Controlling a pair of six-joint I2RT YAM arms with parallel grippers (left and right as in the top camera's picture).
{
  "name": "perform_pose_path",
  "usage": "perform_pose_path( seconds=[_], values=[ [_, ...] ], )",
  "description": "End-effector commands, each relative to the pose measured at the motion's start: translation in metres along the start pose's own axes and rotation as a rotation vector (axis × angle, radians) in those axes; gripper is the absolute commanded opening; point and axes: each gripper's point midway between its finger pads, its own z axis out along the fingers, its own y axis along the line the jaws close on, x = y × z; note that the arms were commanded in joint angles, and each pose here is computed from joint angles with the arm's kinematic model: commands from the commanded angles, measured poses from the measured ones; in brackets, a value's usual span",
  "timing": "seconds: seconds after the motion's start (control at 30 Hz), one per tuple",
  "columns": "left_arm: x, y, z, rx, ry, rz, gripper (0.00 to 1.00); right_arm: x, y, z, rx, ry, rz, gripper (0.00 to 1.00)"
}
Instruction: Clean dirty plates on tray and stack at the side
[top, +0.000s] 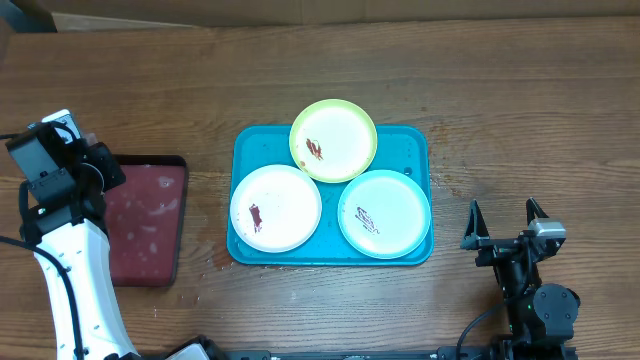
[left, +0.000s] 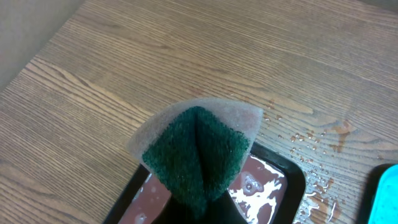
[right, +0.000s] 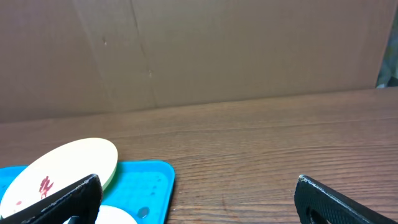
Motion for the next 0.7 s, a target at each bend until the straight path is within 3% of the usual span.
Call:
perform_pose_path(
  seconds=[0.0,0.2,0.37,0.67],
  values=[
    [-0.003,0.007,-0.001,-0.048,-0.01,0.022,0.04,0.001,-0.001,0.0,0.005,-0.006,-0.003,1.0],
    [-0.005,0.032,-0.006,-0.247,-0.003,0.135,0.04,0.001,-0.001,0.0,0.005,-0.006,-0.003,1.0],
    [-0.01,0.014,-0.008,-0.255,-0.015,0.24,0.04,0.001,-0.001,0.0,0.005,-0.006,-0.003,1.0],
    [-0.026,0.019,-0.028,-0.498,-0.054,0.373,0.04,0.001,-0.001,0.0,0.005,-0.006,-0.003,1.0]
  ],
)
